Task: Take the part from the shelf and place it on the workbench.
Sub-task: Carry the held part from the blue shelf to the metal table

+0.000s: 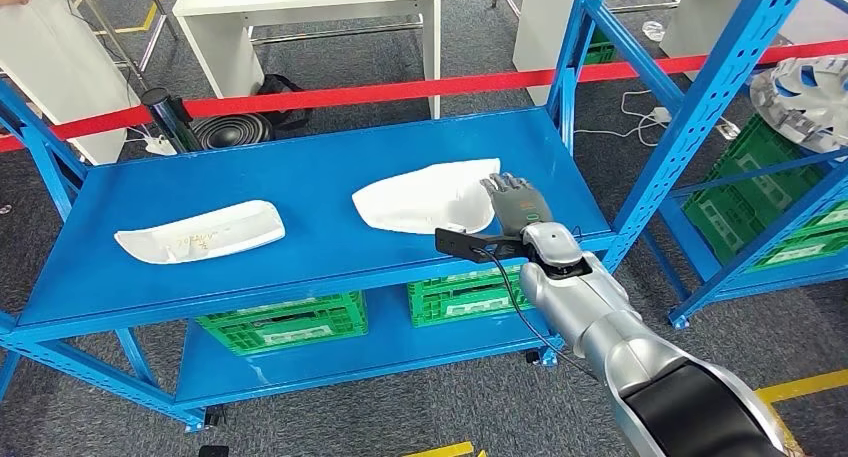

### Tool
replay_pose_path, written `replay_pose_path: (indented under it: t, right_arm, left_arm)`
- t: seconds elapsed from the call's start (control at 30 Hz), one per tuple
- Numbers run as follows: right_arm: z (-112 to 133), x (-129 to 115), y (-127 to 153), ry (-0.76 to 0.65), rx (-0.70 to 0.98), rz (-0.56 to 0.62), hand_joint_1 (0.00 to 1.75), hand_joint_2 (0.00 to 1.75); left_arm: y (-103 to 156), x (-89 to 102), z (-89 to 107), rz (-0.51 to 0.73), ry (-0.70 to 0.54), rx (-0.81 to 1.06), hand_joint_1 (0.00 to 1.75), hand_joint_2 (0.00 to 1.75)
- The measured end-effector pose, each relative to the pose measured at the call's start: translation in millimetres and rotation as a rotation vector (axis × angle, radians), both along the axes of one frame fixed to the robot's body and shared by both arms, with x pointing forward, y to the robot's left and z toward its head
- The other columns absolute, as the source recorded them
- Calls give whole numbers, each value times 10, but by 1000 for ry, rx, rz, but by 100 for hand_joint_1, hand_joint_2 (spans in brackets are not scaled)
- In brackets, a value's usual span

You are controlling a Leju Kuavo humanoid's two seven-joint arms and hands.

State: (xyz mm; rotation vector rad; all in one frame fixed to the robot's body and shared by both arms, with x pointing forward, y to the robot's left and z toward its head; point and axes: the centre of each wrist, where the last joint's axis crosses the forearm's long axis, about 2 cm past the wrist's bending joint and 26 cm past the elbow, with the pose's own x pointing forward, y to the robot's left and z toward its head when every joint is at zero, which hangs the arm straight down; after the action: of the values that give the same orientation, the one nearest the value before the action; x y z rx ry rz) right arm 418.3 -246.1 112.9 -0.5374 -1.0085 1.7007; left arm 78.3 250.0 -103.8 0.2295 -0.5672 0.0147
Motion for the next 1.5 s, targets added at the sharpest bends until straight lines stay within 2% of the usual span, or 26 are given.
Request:
replay_pose_path:
  t: [0.2,0.67,1.03,1.5]
  right_arm:
    - [238,136,170,-28,-12,73,0,175]
    - [611,257,612,-36,2,238,0,175]
    - [616,247,694,11,-22,265,0,175]
    - [542,232,617,55,-7,241,0,175]
  left_arm:
    - [0,-2,0,-1,4,0,0,0]
    - [-16,6,0,-17,24,-32,0,0]
    - [-14,28,5,-22,53,-17,0,0]
    - [-46,30,8,-22,58,-22,0,0]
